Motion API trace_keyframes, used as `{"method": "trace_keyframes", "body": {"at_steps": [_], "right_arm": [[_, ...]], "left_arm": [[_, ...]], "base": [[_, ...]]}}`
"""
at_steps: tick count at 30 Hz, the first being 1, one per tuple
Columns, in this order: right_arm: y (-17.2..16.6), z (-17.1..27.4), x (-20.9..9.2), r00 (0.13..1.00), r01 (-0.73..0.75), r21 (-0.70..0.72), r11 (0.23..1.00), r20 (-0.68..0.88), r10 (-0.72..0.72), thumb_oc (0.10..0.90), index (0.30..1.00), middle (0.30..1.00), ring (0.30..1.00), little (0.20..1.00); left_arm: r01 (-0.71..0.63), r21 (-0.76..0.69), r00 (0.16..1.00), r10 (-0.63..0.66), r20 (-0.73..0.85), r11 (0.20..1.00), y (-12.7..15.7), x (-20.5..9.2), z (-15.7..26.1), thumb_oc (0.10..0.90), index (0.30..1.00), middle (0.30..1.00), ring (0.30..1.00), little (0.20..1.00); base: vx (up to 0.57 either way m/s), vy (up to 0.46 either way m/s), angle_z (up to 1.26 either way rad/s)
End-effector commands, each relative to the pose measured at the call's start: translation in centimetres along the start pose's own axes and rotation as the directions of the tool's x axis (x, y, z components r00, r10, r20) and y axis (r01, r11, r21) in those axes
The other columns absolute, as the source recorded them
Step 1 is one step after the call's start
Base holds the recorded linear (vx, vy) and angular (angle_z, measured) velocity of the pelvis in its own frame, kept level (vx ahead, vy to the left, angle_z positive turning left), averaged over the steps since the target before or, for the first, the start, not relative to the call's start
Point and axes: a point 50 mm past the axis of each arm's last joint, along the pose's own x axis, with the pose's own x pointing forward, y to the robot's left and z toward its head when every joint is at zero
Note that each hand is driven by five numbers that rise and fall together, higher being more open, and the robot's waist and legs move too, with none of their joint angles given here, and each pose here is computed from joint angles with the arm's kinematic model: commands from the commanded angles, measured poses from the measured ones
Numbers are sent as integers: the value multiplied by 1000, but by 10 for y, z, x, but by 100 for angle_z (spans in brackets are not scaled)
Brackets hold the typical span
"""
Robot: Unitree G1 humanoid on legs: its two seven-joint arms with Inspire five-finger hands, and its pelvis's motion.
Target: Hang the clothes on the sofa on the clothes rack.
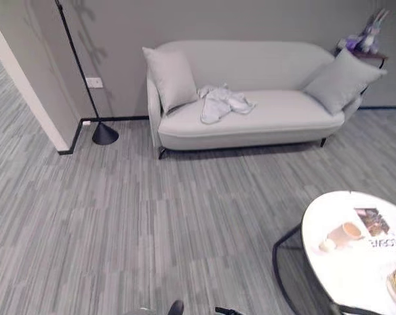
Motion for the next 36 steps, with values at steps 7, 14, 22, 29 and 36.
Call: {"method": "trace_keyframes", "body": {"at_steps": [7, 14, 22, 29, 36], "right_arm": [[7, -5, 1, 999, -8, 182, 983, -35, 15, 800, 900, 900, 900, 900], [10, -5, 1, 999, 8, 236, 972, -37, 1, 800, 900, 900, 900, 900], [47, 64, -2, 963, -39, -500, 865, 212, 165, 800, 900, 900, 900, 900], [31, 82, -1, 969, 86, -625, 776, 234, 81, 800, 900, 900, 900, 900], [25, 39, 4, 996, -38, -451, 892, 59, 72, 800, 900, 900, 900, 900]], "left_arm": [[-148, 30, 913, 125, 388, 988, 36, -16, 127, 800, 900, 900, 900, 900], [-91, 41, 928, 70, 365, 995, 15, -12, 119, 800, 900, 900, 900, 900], [-107, -119, 965, 132, 226, 987, 22, -4, 70, 800, 900, 900, 900, 900], [-138, -107, 875, 172, 452, 985, 20, -17, 128, 800, 900, 900, 900, 900], [-77, -121, 972, 101, 212, 990, 13, -2, 65, 800, 900, 900, 900, 900]], "base": [[312, -141, 33], [505, -168, -20], [628, -322, 27], [322, -101, 17], [503, 111, 37]]}}
